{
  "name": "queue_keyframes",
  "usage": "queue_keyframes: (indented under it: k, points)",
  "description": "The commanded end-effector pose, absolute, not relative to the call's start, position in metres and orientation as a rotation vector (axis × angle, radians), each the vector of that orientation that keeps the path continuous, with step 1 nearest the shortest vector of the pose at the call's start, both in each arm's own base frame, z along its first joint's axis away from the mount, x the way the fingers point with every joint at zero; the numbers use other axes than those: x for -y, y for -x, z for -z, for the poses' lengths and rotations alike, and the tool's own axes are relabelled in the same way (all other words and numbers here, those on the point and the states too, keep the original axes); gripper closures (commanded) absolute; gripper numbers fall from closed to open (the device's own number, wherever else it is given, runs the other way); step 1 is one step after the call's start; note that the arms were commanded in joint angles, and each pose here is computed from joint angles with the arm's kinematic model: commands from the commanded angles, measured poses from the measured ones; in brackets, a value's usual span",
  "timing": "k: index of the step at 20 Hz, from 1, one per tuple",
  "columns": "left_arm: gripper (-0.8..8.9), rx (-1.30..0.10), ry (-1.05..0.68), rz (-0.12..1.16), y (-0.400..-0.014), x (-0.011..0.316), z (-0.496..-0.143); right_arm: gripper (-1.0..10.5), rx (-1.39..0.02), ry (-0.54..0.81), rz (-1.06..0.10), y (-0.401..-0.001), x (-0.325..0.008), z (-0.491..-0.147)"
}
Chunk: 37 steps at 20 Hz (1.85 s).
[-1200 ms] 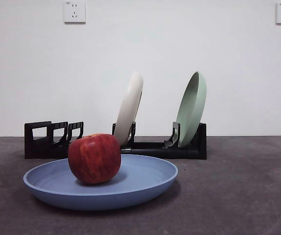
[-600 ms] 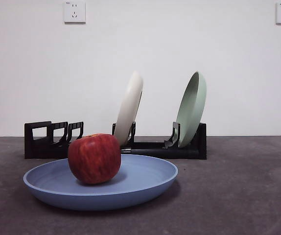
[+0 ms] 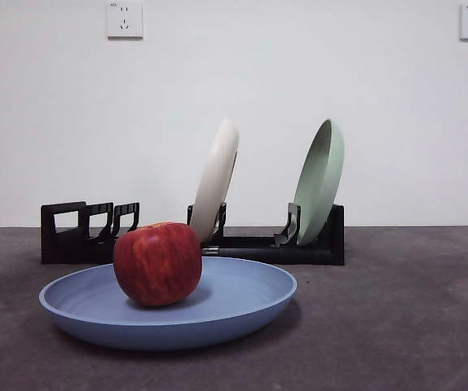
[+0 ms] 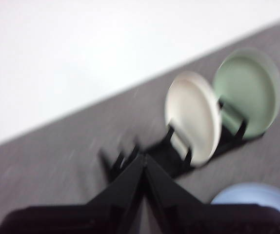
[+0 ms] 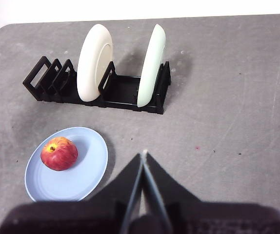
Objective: Take the blue plate from the plate rack,put the plate on the table,take the apple from the table,put the apple in the plate
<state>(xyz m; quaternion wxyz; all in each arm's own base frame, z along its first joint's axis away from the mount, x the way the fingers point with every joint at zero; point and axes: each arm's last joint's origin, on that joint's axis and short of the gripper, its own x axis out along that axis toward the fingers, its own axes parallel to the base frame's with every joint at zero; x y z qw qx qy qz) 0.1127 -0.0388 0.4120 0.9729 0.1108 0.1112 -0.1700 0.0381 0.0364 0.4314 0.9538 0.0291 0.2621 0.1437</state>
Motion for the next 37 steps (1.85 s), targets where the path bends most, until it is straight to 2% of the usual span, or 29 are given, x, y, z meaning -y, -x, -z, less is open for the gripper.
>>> queue_keyframes:
  k: [1, 3, 6, 14, 19, 23, 28, 37]
  points:
    - [8.18, -0.114, -0.238, 0.285, -0.12, 0.025, -0.359, 9.5, -0.547, -0.048, -0.281, -0.038, -0.036, -0.429]
    - [8.18, -0.066, -0.231, 0.221, -0.119, 0.015, -0.315, 9.5, -0.547, -0.048, -0.281, -0.038, -0.036, -0.429]
    - [8.18, -0.027, -0.219, 0.208, -0.111, 0.01, -0.258, 9.5, -0.546, -0.048, -0.28, -0.038, -0.036, -0.429]
    - [8.17, -0.062, -0.041, 0.175, -0.108, 0.008, -0.176, 9.5, -0.546, -0.048, -0.28, -0.038, -0.036, -0.429]
    - [8.18, -0.101, -0.026, 0.165, -0.106, 0.008, -0.158, 9.5, -0.546, -0.048, -0.28, -0.038, -0.036, -0.429]
    - [8.17, -0.166, -0.028, 0.043, -0.105, 0.004, -0.152, 9.5, -0.546, -0.048, -0.28, -0.038, -0.036, -0.429]
    - [8.18, -0.273, -0.03, 0.048, -0.103, 0.004, -0.142, 9.5, -0.546, -0.048, -0.28, -0.038, -0.036, -0.429]
    - [8.17, -0.271, -0.033, 0.062, -0.102, 0.005, -0.142, 9.5, -0.547, -0.048, -0.28, -0.038, -0.036, -0.429]
